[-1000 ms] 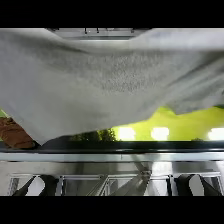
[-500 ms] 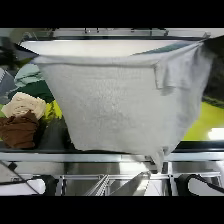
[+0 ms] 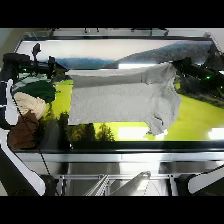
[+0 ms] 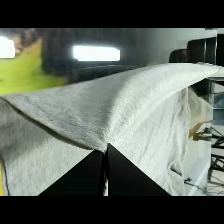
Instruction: Fold the shirts.
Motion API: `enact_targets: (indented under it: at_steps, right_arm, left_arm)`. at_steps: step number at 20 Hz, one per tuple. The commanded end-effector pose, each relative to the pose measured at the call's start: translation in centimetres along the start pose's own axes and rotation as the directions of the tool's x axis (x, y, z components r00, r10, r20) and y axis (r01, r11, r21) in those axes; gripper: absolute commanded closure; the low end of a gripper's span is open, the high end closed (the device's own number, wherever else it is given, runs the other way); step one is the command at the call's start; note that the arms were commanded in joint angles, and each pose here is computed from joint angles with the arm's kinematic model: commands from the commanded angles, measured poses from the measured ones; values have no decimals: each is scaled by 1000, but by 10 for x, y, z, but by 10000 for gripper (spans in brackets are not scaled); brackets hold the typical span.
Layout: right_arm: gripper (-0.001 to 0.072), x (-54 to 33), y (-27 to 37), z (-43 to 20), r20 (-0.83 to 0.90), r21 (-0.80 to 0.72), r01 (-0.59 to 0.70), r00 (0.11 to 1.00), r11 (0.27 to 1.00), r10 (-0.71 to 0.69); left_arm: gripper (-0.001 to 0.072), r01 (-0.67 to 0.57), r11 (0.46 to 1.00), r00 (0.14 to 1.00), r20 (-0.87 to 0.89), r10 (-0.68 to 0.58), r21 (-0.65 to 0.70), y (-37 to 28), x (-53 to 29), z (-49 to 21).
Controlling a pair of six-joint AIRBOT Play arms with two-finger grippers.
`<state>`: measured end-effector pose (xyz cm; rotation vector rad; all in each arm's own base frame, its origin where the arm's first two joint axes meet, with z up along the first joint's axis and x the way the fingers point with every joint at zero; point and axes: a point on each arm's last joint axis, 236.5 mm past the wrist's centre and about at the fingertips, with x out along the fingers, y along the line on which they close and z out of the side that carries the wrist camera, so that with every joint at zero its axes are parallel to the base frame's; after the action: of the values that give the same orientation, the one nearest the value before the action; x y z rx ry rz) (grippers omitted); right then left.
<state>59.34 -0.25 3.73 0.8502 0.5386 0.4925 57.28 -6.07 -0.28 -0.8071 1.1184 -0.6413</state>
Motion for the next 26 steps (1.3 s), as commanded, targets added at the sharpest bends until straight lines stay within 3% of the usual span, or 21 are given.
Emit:
enact_targets:
  at_steps: [1,7,20,21,22,23,24,26]
  right_arm:
    - [696,-6,-5,-4,-43,58,-70,996,996,73]
    - [696,-46,-64,-76,-351,77,130,932,989,-95]
    - [691,-49,-73,-100,-405,108,170,907,979,-113]
    - [580,-49,-73,-100,-407,110,169,907,979,-110]
    - [390,-50,-73,-100,-408,113,170,907,979,-110]
    - [376,-51,-73,-100,-407,119,171,907,978,-109]
    - [376,-55,-72,-98,-409,137,170,907,976,-101]
    - [377,-69,-67,-99,-426,191,158,902,969,-64]
  left_arm:
    - [689,-1,1000,1000,3,1,-28,15,0,-4]
    - [689,-168,986,971,-174,162,-22,54,-2,-47]
    - [688,-230,973,907,-360,216,5,70,33,-93]
    - [584,-228,974,906,-365,213,2,70,31,-94]
    - [318,-231,973,908,-362,212,-10,71,28,-93]
    - [59,-231,973,907,-366,208,-19,71,27,-94]
    - [12,-234,971,908,-367,203,-43,72,23,-94]
    - [12,-243,964,906,-382,185,-110,74,9,-97]
